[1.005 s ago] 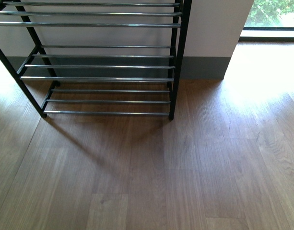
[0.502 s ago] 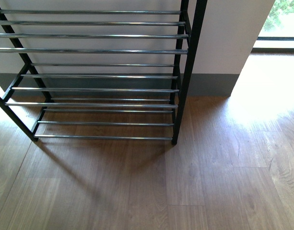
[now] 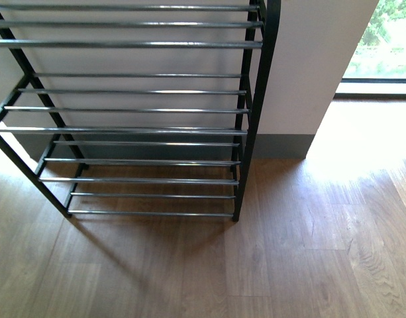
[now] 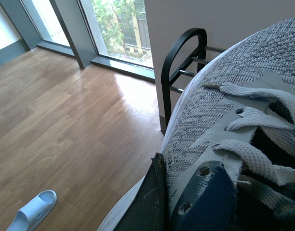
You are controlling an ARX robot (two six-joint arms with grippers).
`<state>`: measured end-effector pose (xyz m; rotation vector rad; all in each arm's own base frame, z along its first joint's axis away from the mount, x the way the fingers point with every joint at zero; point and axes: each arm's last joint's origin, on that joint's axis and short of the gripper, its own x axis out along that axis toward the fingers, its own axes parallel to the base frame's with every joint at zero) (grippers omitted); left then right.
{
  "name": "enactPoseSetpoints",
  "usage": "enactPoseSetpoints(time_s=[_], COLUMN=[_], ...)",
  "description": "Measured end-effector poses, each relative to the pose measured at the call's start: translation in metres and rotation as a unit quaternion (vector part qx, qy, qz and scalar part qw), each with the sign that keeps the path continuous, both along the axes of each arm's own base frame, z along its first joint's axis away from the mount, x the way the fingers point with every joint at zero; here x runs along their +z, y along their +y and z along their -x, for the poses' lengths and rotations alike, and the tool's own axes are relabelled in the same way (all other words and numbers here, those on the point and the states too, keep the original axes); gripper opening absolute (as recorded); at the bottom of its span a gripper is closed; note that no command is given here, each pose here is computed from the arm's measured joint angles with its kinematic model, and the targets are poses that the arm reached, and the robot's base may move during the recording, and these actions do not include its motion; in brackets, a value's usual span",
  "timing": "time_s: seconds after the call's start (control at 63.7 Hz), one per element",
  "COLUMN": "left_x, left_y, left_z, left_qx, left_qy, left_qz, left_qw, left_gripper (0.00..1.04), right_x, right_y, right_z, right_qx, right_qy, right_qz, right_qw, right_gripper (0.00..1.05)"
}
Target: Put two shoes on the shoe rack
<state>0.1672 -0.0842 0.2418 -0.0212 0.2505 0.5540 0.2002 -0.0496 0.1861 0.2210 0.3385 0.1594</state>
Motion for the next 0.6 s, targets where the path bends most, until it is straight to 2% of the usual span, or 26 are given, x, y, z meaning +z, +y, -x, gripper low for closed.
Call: enactPoseSetpoints(time_s=[0.534,0.565,0.596], left_x=[0.0004,0.0005,0.0005], left_y=[0.0,0.0,0.0], left_z=[0.0,0.0,-0.0001], left_qx=[0.001,0.002,0.002], left_qy=[-0.001,-0.001,-0.001], left_qz=[0.0,-0.001,0.0], left_qw=[1.0,1.0,1.0], left_gripper=[0.02,0.02,0.02], right_x=[-0.0001,0.0004,0.0018], right_y=[0.0,-0.0003,-0.0003], right_z=[0.0,-0.0001,-0.0018], right_qx=[0.0,0.005,0.057], right_qy=[0.0,-0.005,-0.032], right_qz=[0.0,0.001,0.002], right_qw=[1.0,1.0,0.998], right_gripper=[0.02,0.02,0.02])
